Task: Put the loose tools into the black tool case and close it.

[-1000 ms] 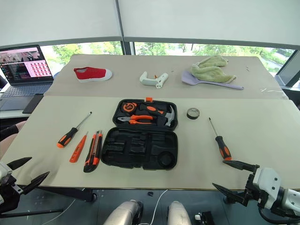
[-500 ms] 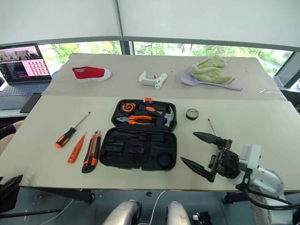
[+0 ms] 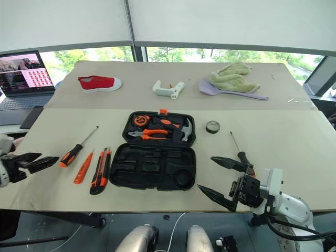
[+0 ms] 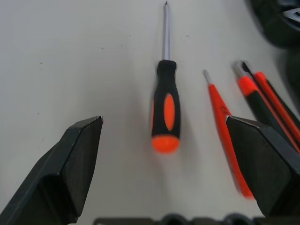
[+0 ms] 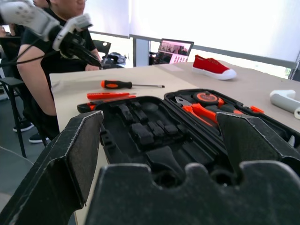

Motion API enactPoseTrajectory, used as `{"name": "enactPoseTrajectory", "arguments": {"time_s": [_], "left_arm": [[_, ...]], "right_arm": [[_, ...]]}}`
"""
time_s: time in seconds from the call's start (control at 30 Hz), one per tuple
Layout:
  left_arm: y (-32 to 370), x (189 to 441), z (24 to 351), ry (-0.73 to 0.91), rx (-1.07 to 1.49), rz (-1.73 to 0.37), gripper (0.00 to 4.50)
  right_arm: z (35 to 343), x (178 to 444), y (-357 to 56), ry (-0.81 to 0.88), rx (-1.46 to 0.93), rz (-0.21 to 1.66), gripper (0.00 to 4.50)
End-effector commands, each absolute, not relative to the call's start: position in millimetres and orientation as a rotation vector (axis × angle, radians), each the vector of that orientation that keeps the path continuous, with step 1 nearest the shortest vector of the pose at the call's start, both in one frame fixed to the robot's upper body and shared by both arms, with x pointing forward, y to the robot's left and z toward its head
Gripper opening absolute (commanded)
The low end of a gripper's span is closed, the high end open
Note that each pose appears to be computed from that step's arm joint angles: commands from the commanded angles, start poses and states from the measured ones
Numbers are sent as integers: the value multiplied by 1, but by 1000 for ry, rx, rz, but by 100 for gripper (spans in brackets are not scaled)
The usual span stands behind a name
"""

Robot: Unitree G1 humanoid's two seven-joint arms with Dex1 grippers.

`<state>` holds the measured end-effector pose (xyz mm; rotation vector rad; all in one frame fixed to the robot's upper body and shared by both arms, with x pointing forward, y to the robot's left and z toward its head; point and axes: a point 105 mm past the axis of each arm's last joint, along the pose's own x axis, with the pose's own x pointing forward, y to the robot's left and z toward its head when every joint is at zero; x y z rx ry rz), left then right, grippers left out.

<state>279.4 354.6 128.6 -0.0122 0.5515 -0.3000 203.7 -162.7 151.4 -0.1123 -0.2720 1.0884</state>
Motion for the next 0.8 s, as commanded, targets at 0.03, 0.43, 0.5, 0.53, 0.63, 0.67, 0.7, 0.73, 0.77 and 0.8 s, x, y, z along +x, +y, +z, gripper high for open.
{"name": "enactPoseTrajectory", "arguments": {"time_s": [0.03,0.43,0.5,0.53,0.63,0.67,0.7,0.73,0.77,0.8], "left_arm": [[354,297,124,568,17,-318,450],[356,318,135,526,92,-397,74],[352,324,161,408,132,-457,65],[342,327,176,328,167,-529,65],[306,331,202,205,273,-752,65],[292,330,207,188,309,-833,65],[278,329,210,174,339,-908,65],[264,329,212,162,356,-968,65],[246,328,213,152,389,-1048,65],[220,327,212,132,457,-1159,65]], "right_arm": [[158,202,-166,-301,-147,1072,447],[156,198,-177,-272,-163,1016,450],[158,199,-181,-276,-175,1000,450],[160,199,-183,-277,-182,992,450],[165,200,-190,-283,-203,962,450],[167,201,-192,-282,-209,955,450],[167,201,-194,-280,-214,949,450],[168,201,-195,-277,-218,944,450],[168,201,-196,-274,-223,939,450],[168,200,-198,-269,-229,935,450]]}}
